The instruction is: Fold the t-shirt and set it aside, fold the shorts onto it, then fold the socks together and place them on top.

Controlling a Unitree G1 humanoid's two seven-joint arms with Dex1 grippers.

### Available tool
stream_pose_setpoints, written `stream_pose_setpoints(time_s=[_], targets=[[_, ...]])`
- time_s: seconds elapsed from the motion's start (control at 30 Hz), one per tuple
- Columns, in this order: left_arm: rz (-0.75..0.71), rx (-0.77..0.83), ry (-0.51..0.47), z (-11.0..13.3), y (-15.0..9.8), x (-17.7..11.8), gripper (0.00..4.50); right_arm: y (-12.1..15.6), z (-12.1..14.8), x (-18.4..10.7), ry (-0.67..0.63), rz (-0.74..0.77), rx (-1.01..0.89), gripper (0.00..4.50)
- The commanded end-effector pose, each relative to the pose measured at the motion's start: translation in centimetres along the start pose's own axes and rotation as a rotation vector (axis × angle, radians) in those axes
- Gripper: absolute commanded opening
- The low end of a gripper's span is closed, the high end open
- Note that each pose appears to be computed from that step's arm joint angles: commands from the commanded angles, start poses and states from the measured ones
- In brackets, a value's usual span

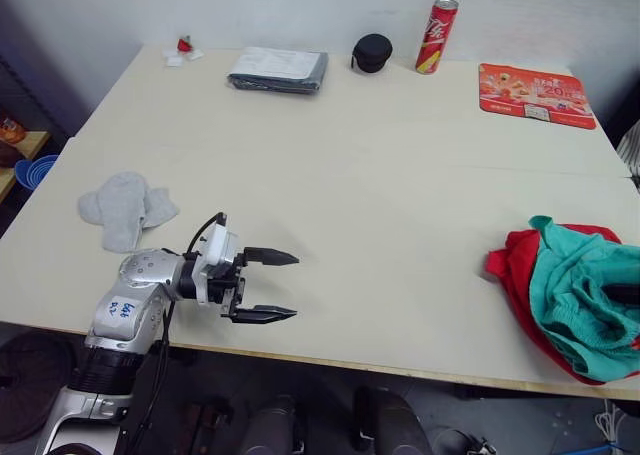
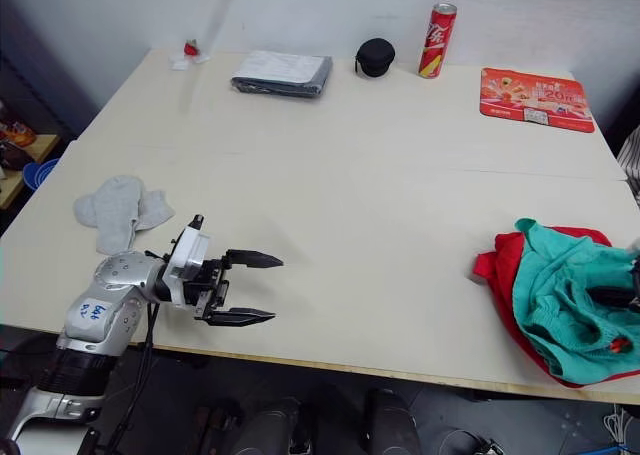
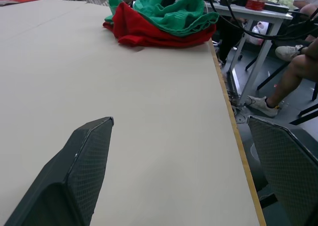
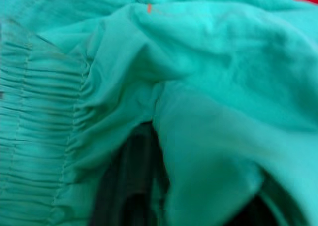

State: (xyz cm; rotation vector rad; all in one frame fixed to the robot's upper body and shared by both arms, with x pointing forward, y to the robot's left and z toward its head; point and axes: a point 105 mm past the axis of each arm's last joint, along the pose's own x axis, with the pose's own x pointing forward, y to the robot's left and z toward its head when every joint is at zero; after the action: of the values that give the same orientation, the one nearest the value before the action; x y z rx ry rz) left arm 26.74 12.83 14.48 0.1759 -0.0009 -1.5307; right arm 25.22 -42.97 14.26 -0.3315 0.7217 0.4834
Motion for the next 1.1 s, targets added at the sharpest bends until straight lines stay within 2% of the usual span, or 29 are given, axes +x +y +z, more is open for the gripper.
stream_pose_setpoints(time_s=[0.03, 0.23, 0.37, 0.47, 0.53, 0.6, 0.67, 0.73, 0.83, 0.9, 1.0, 1.1], targets=[[0.018, 0.017, -0.009, 0.5, 0.0, -0.7, 4.5, -1.2, 1.0, -3.9, -0.003, -0.094, -0.079, 2.45], [0.108, -0.011, 0.022, -0.4, 0.9, -2.6, 4.5, -1.0, 0.0, -8.9, 0.091, -0.142, -0.239, 4.49], [0.231, -0.023, 0.06, -1.3, 1.8, -5.3, 4.5, 0.3, 2.3, -10.4, -0.03, -0.148, -0.425, 4.49], [0.361, -0.003, 0.084, -1.8, 2.5, -8.0, 4.5, 3.0, 5.6, -8.9, -0.245, -0.109, -0.548, 4.49], [0.459, 0.002, 0.082, -1.9, 2.6, -9.8, 4.5, 6.4, 7.7, -6.3, -0.39, -0.034, -0.606, 4.49], [0.506, 0.008, 0.083, -1.9, 2.5, -10.7, 4.5, 8.8, 8.7, -5.0, -0.459, 0.015, -0.642, 4.49], [0.592, 0.003, 0.095, -2.2, 2.0, -12.5, 4.5, 13.2, 10.5, -1.8, -0.587, 0.105, -0.655, 4.49], [0.7, -0.008, 0.104, -2.7, 1.2, -14.6, 4.5, 17.9, 11.3, 1.2, -0.687, 0.212, -0.666, 4.49], [0.856, -0.035, 0.12, -3.7, -0.8, -17.6, 4.5, 21.9, 12.0, 3.9, -0.818, 0.267, -0.567, 4.49], [0.977, -0.064, 0.125, -4.4, -2.5, -19.7, 4.5, 24.7, 11.3, 5.6, -0.832, 0.326, -0.599, 4.49], [1.175, -0.108, 0.135, -5.4, -5.3, -22.9, 4.5, 27.0, 10.8, 7.5, -0.861, 0.353, -0.58, 4.49], [1.31, -0.135, 0.161, -6.0, -7.1, -24.9, 4.5, 27.5, 11.0, 8.1, -0.895, 0.333, -0.546, 4.49]])
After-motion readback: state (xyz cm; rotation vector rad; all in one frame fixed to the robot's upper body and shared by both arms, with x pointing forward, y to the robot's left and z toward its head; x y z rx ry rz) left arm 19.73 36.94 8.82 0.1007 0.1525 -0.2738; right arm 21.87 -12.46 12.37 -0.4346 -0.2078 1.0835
